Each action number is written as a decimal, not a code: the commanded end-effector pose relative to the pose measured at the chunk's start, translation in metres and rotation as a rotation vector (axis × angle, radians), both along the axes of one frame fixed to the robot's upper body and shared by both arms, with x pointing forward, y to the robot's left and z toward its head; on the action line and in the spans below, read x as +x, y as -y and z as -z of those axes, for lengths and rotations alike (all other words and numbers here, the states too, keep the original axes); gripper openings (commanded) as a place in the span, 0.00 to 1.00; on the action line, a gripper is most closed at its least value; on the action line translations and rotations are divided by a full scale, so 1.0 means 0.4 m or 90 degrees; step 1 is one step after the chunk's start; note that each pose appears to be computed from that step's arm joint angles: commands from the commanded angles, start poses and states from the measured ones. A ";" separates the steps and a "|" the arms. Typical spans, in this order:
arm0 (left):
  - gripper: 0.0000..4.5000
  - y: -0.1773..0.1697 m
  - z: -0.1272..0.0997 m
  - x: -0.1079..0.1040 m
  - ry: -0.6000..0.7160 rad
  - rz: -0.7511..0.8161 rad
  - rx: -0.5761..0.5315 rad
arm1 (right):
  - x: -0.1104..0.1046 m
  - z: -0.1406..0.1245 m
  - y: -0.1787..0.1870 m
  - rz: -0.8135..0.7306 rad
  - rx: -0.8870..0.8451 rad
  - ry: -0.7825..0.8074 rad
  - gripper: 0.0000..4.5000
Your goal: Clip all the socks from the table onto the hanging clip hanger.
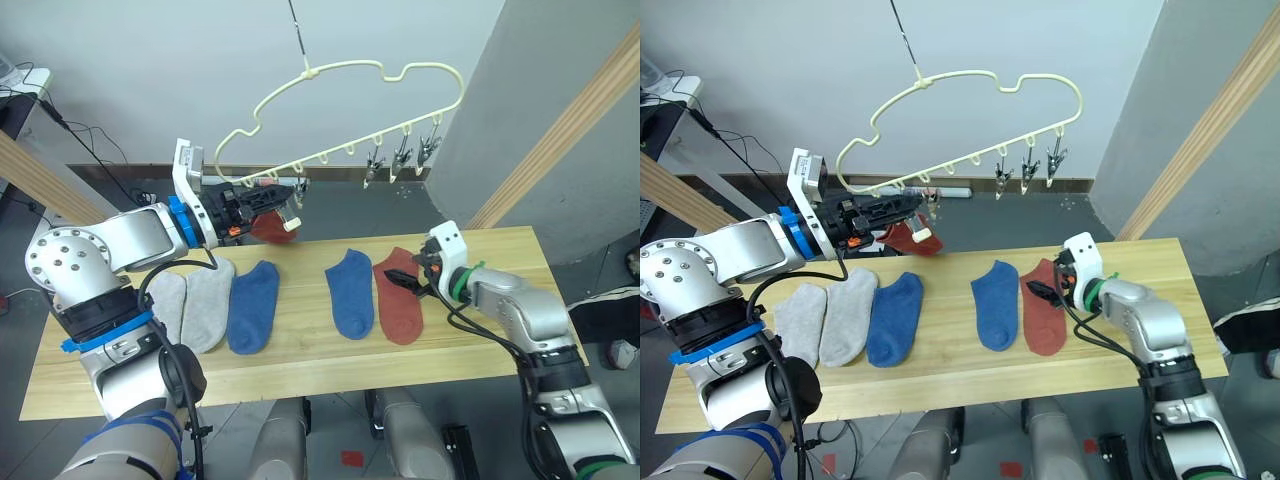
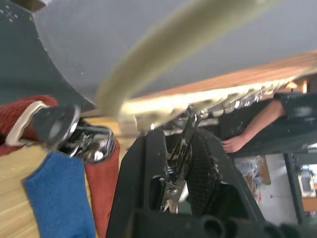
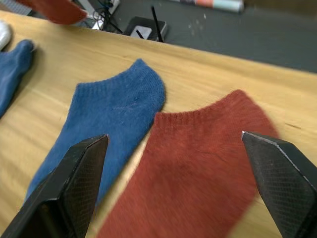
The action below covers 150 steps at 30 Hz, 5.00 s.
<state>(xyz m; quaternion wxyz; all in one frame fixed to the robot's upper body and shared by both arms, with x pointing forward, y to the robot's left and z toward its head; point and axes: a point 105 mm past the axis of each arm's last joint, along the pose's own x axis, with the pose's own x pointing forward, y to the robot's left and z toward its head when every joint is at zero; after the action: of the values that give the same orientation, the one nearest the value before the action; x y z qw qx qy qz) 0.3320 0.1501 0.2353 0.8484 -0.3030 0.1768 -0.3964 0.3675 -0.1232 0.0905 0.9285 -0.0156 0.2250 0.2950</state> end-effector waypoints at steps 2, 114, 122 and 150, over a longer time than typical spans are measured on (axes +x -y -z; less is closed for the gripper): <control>0.11 -0.003 -0.006 -0.010 0.006 0.004 0.001 | 0.023 0.020 0.037 0.043 -0.065 0.012 1.00; 0.11 0.019 -0.007 -0.035 -0.023 -0.004 -0.024 | -0.182 -0.250 -0.313 -0.471 0.342 -0.017 0.01; 0.11 0.019 -0.007 -0.035 -0.012 -0.003 -0.015 | -0.179 -0.248 -0.318 -0.468 0.337 -0.012 0.01; 0.72 0.023 -0.016 -0.046 0.014 0.015 -0.015 | -0.161 -0.253 -0.323 -0.456 0.332 0.001 0.00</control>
<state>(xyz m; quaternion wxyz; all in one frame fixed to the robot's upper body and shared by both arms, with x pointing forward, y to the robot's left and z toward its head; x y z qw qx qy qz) 0.3190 0.1435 0.2350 0.8418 -0.3199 0.1757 -0.3977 0.3052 0.0037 0.1844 0.7433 0.1463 0.1410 0.6374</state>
